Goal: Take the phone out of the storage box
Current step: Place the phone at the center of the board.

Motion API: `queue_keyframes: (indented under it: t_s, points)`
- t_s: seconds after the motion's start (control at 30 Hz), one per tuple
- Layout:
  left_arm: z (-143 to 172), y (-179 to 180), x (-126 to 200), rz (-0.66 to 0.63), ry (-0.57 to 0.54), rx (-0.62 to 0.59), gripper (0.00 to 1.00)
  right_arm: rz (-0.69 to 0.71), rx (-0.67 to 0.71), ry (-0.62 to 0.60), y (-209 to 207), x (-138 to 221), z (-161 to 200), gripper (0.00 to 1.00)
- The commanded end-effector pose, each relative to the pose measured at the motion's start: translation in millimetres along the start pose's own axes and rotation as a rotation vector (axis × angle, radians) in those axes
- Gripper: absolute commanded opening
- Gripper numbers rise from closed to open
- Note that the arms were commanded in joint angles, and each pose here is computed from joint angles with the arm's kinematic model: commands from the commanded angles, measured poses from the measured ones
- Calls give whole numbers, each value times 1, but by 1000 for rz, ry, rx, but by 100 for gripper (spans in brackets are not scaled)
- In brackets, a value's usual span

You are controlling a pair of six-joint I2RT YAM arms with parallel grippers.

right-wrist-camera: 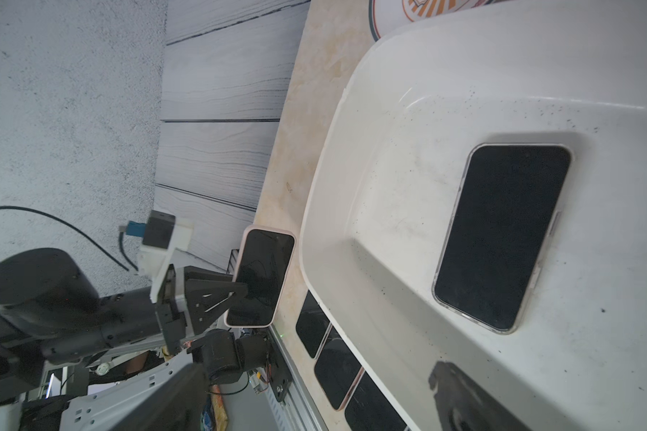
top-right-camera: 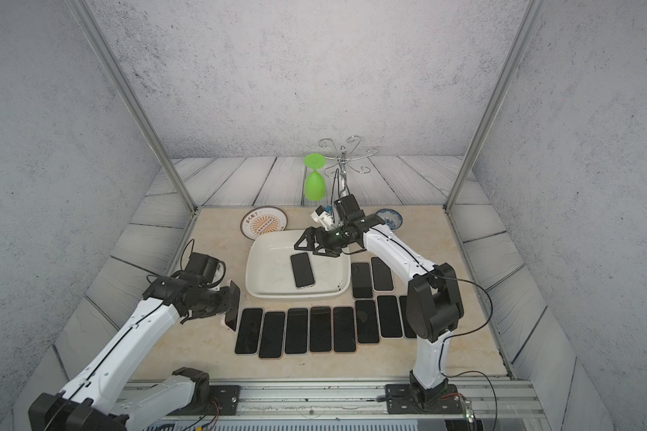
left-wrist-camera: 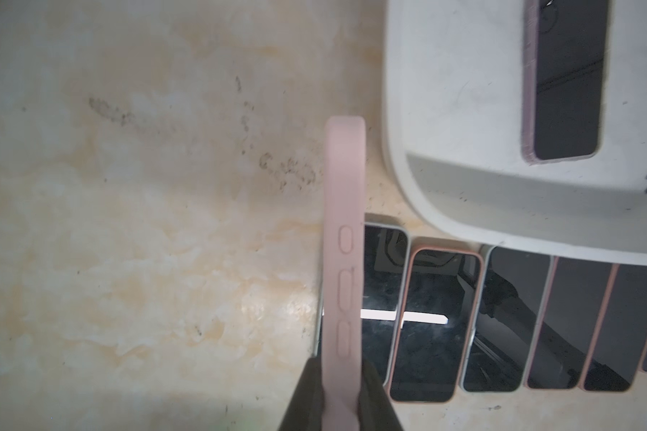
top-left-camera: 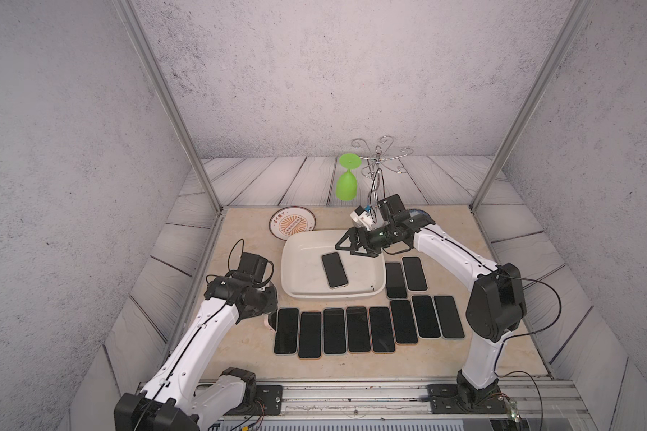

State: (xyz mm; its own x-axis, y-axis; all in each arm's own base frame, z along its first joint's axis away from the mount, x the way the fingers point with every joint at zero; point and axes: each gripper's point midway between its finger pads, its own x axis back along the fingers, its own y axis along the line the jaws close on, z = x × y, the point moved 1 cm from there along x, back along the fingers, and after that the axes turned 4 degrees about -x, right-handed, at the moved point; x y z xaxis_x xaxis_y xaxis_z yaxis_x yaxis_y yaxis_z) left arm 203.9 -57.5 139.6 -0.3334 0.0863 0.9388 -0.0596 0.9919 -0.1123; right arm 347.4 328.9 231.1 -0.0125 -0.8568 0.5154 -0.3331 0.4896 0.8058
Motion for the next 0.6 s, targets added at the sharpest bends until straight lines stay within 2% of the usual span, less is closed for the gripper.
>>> queue_keyframes:
  t_s: [0.0,0.3,0.47,0.57]
  points:
    - [-5,5,8,-46,-86,48,0,-47,14,28,2,-5,3,99]
    - [13,4,1,-122,9,93,0,-66,-3,37,-4,-10,8,99]
    - [26,6,-15,-94,-27,169,0,-74,-8,39,-3,-11,8,99]
    - [30,8,-19,-91,-63,166,0,-74,-13,44,-5,-13,8,99]
